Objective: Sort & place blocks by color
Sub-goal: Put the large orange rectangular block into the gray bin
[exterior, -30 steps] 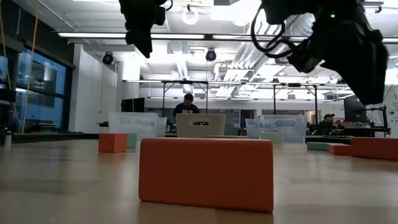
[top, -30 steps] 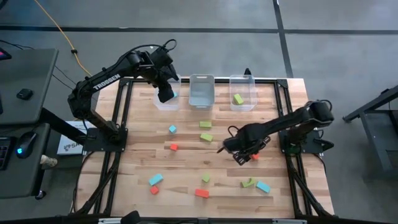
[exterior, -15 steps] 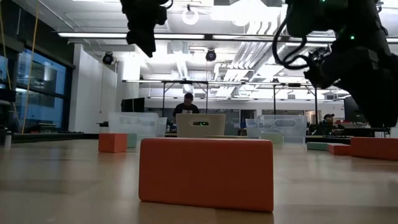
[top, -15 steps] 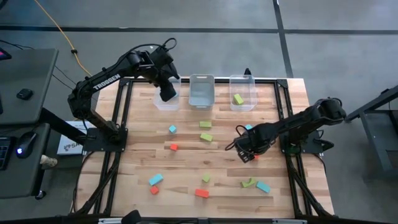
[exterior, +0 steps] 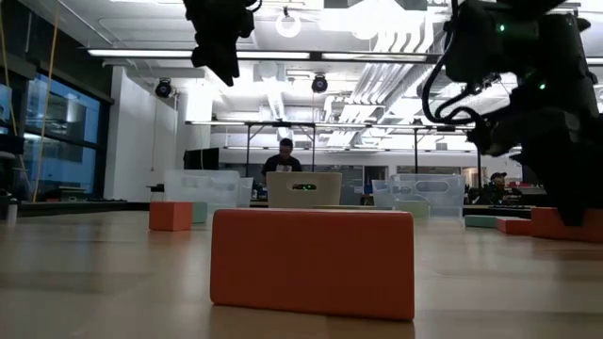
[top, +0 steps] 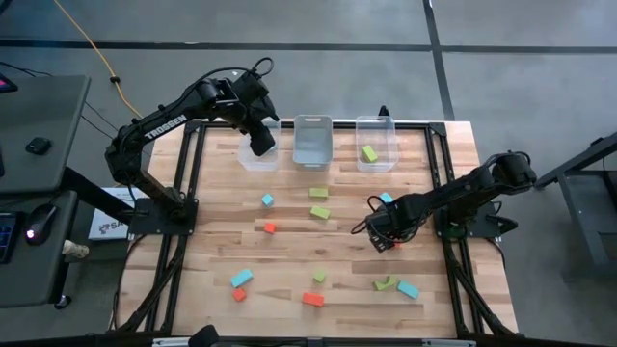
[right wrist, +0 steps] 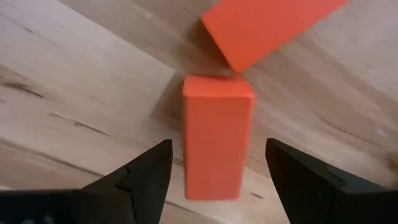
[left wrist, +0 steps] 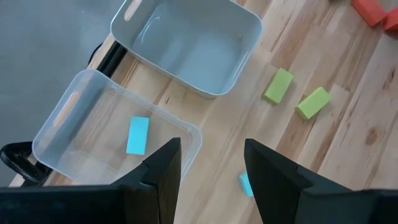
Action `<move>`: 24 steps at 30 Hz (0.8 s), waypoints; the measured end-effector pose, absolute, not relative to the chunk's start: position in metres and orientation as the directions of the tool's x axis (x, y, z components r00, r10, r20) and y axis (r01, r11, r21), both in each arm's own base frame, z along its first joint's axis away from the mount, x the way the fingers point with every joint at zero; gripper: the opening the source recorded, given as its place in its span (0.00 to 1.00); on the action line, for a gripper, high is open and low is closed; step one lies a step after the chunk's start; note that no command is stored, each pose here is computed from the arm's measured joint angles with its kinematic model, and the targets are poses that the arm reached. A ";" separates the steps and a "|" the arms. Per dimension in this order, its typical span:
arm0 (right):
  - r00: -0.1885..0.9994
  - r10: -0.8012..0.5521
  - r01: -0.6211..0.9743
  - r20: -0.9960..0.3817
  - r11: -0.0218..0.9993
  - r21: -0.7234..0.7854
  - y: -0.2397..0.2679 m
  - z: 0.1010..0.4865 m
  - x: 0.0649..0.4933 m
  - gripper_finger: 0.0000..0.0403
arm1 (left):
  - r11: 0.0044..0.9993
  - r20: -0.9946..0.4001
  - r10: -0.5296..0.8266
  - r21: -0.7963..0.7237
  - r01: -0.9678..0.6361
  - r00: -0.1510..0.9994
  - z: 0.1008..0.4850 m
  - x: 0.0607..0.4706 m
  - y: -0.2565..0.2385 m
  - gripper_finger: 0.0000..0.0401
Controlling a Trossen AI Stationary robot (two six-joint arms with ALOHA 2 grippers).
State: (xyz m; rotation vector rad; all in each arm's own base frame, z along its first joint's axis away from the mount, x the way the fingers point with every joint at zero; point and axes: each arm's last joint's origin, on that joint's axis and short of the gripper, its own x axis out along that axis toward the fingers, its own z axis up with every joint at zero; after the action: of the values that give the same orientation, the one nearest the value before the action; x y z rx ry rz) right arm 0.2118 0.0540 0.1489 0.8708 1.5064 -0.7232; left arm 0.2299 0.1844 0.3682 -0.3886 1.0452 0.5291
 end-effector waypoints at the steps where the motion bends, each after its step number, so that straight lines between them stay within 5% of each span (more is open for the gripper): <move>1: -0.022 0.123 0.851 -0.992 0.524 0.047 0.054 0.147 0.211 0.62 | 0.811 -0.890 0.226 -0.054 -0.583 0.397 0.368 0.230 0.184 0.38; 7: 0.000 0.109 0.863 -0.994 0.502 0.055 0.054 0.145 0.212 0.58 | 0.811 -0.890 0.226 -0.054 -0.583 0.397 0.368 0.230 0.184 0.38; 15: -0.001 0.142 0.867 -0.990 0.493 0.070 0.055 0.146 0.213 0.27 | 0.811 -0.890 0.226 -0.054 -0.583 0.397 0.368 0.230 0.184 0.38; 24: 0.086 0.181 0.854 -0.980 0.494 0.166 0.056 0.163 0.231 0.27 | 0.811 -0.890 0.226 -0.054 -0.583 0.397 0.368 0.230 0.184 0.38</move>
State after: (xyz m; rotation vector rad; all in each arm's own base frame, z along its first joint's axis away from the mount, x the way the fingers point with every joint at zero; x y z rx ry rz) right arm 0.2308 0.0561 0.1629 0.9704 1.4250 -0.6421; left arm 0.2300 0.1845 0.3681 -0.3886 1.0452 0.5290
